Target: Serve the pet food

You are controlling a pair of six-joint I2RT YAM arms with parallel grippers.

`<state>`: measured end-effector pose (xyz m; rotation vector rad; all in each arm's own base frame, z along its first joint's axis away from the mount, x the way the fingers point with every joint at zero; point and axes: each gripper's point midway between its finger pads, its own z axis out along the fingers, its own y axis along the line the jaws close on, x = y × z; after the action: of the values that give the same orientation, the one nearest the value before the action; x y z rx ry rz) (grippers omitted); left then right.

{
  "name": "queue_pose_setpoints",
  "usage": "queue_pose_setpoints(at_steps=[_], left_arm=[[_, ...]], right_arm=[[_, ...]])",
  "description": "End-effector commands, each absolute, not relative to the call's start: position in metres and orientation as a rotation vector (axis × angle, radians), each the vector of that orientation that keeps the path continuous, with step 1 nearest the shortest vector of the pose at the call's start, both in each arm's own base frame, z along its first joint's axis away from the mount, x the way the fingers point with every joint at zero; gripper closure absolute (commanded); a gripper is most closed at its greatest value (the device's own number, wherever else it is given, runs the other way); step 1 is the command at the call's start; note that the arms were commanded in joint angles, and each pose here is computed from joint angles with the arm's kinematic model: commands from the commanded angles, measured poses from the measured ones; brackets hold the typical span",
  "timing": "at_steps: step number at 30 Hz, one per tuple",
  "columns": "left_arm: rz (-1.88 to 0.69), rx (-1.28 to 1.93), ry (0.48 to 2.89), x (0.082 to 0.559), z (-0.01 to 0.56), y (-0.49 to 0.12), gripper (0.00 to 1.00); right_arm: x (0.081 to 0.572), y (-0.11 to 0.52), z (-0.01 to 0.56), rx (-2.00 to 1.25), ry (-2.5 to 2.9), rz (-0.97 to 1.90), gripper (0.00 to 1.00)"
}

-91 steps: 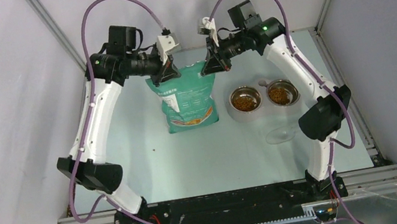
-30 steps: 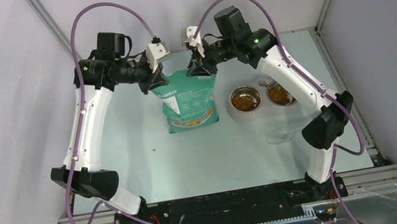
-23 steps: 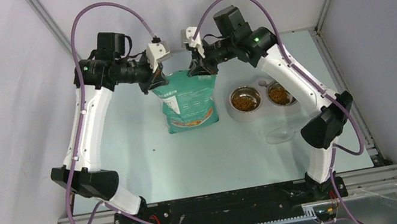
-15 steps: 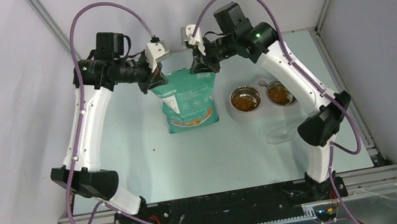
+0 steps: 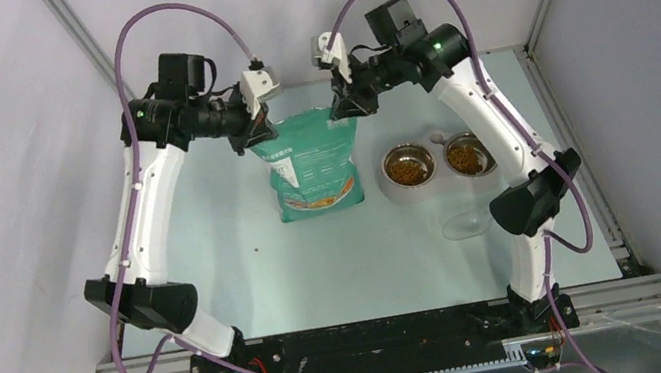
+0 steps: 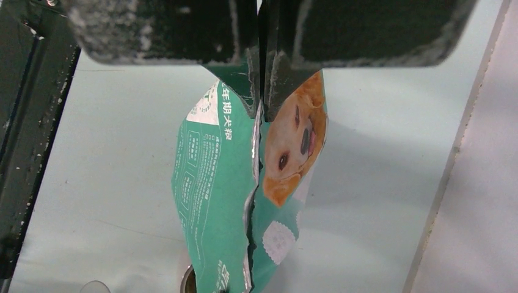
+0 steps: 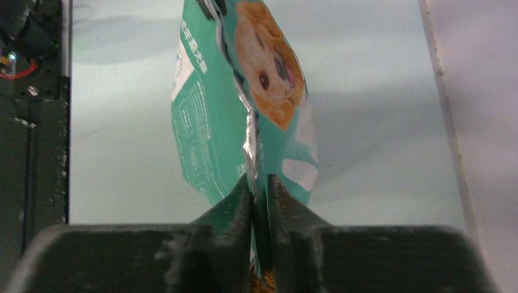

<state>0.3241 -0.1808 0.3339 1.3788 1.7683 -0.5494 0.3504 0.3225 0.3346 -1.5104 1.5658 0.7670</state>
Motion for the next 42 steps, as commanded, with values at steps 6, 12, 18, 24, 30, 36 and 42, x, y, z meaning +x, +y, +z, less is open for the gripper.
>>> queue_pose_setpoints(at_steps=[6,12,18,24,30,36,42], left_arm=[[-0.493,1.339,1.777,0.327,0.344,-0.166,1.0],[-0.473,1.332,1.807,0.329,0.34,-0.162,0.78],[-0.435,1.334,1.837,0.327,0.334,-0.148,0.82],[-0.474,1.31,1.857,0.324,0.335,-0.142,1.0],[-0.494,1.262,1.876,0.321,0.337,-0.138,1.0],[-0.529,1.222,1.871,0.322,0.335,-0.143,0.92],[-0.535,1.215,1.87,0.324,0.334,-0.144,1.0]], right_arm=[[0.37,0.279,0.35,-1.418,1.633,0.683,1.0],[0.367,0.276,0.351,-1.414,1.632,0.713,1.0],[0.367,0.277,0.35,-1.41,1.64,0.72,1.0],[0.367,0.279,0.35,-1.41,1.638,0.726,1.0],[0.365,0.277,0.349,-1.419,1.632,0.726,1.0],[0.356,0.281,0.342,-1.452,1.61,0.765,0.65],[0.355,0.281,0.343,-1.462,1.593,0.778,1.0]])
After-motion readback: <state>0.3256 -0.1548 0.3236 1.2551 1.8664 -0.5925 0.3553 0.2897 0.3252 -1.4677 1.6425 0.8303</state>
